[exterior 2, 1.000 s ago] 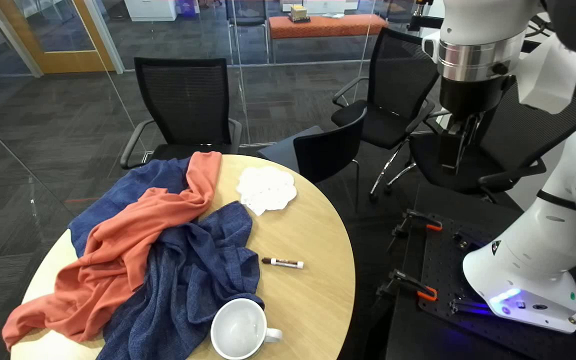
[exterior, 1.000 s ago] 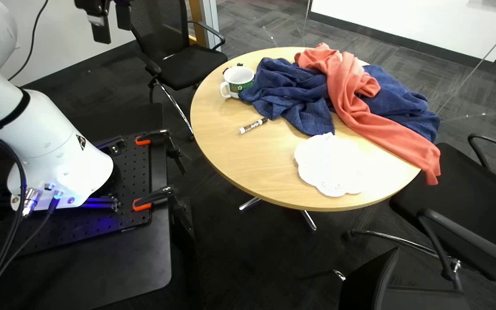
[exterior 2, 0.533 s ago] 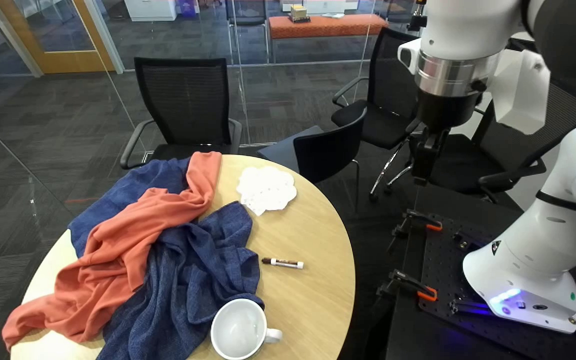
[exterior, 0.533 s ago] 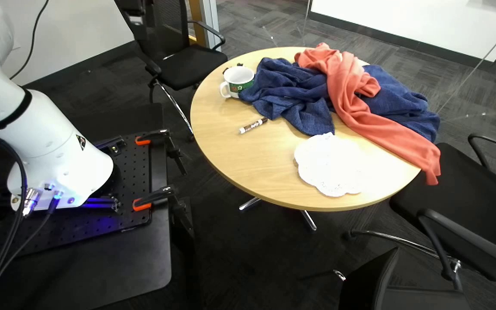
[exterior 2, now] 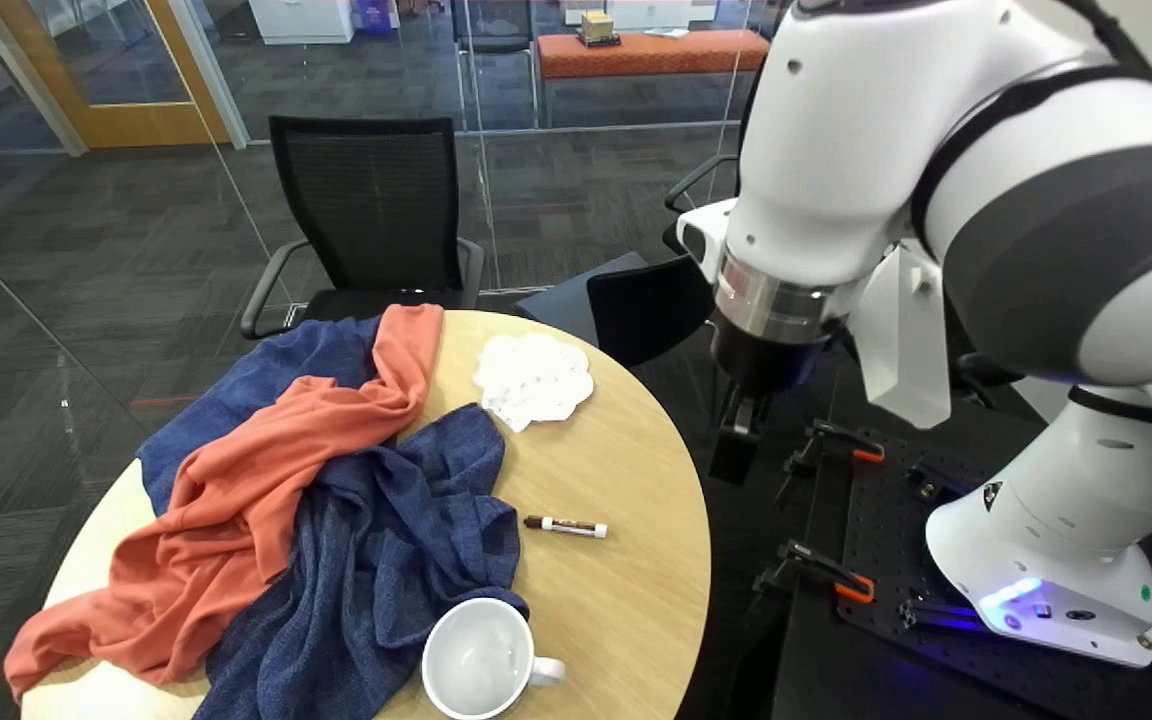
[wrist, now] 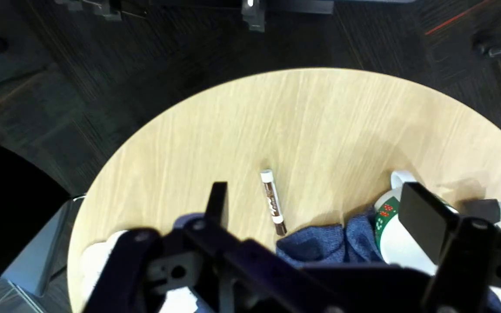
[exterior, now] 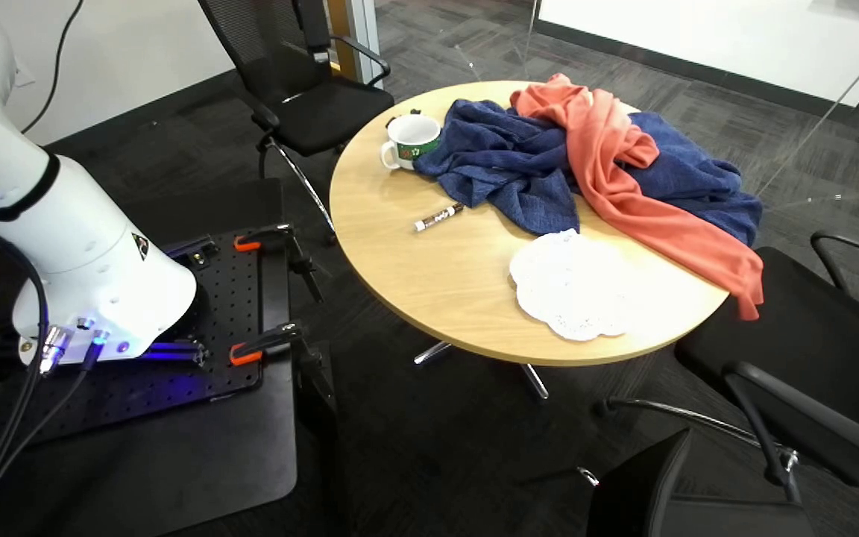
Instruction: Put the cup on the right side of the marker
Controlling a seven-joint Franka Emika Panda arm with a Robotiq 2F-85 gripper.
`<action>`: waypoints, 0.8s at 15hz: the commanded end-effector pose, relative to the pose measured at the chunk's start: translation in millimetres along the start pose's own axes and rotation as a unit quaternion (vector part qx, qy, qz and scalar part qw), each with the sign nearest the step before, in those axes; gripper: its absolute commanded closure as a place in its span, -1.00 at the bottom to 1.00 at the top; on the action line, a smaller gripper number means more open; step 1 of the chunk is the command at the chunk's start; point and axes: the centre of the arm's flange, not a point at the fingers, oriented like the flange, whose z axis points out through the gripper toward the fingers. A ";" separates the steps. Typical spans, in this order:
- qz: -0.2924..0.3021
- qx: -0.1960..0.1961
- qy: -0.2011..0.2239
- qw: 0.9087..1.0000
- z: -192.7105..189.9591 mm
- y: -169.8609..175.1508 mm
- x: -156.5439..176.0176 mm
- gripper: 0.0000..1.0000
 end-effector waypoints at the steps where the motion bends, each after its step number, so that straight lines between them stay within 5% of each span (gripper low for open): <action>1: -0.020 0.019 0.007 1.000 30.5 -41.4 25.4 -1.00; 5: -0.039 0.046 0.034 0.998 50.9 -68.9 37.2 -1.00; 12: -0.049 0.031 0.028 0.998 48.6 -54.1 25.0 -1.00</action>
